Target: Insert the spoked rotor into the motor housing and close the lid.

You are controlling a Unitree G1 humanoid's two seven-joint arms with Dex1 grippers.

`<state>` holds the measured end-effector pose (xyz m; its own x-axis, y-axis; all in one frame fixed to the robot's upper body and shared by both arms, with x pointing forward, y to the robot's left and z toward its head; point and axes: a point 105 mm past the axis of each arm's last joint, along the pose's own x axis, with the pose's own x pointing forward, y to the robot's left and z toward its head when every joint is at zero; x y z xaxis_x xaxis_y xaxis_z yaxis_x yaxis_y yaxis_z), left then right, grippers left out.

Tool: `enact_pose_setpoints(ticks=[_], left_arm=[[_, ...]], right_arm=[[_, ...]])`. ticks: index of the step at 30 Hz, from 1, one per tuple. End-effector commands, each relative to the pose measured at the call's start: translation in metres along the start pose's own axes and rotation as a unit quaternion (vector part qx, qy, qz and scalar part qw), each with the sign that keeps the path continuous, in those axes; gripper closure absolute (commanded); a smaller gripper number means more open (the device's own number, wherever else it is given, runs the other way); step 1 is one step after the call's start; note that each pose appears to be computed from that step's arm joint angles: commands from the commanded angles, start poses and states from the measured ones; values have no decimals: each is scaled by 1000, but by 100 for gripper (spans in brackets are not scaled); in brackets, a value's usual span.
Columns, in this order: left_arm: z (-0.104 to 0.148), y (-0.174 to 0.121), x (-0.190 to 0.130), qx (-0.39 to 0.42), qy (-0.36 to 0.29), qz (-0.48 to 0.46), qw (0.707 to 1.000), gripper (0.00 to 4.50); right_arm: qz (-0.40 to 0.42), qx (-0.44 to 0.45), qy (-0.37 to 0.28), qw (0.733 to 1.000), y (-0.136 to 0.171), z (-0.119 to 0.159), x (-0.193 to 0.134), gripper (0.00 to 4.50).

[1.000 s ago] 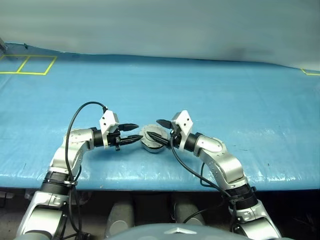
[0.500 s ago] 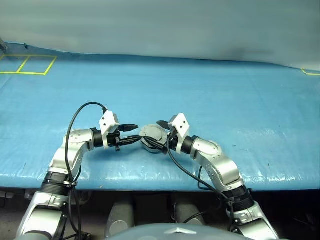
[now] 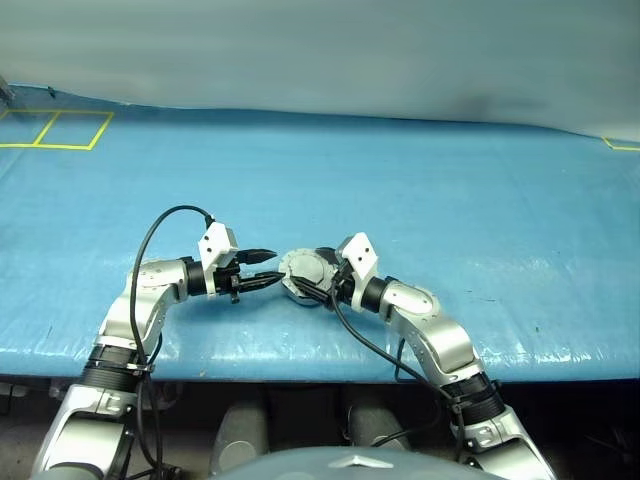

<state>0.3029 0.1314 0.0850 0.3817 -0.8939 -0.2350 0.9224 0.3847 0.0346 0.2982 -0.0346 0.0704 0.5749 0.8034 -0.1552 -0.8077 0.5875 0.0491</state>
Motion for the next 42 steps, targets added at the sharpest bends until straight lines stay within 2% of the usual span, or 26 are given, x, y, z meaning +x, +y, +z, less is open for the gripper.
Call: enact_pose_setpoints(ticks=[1, 2, 29, 42], left_arm=[[9, 2, -4, 15, -8, 8, 1000, 208], [9, 3, -4, 14, -8, 9, 1000, 208], [5, 4, -7, 9, -6, 19, 1000, 208], [4, 2, -7, 7, -4, 20, 1000, 208]], right_arm=[[-3, -16, -16, 1000, -1, 8, -1, 119], [-2, -18, -16, 1000, 0, 8, -1, 145], [23, -67, 3, 997, -10, 18, -3, 145], [36, -63, 28, 997, -9, 2, -6, 145]])
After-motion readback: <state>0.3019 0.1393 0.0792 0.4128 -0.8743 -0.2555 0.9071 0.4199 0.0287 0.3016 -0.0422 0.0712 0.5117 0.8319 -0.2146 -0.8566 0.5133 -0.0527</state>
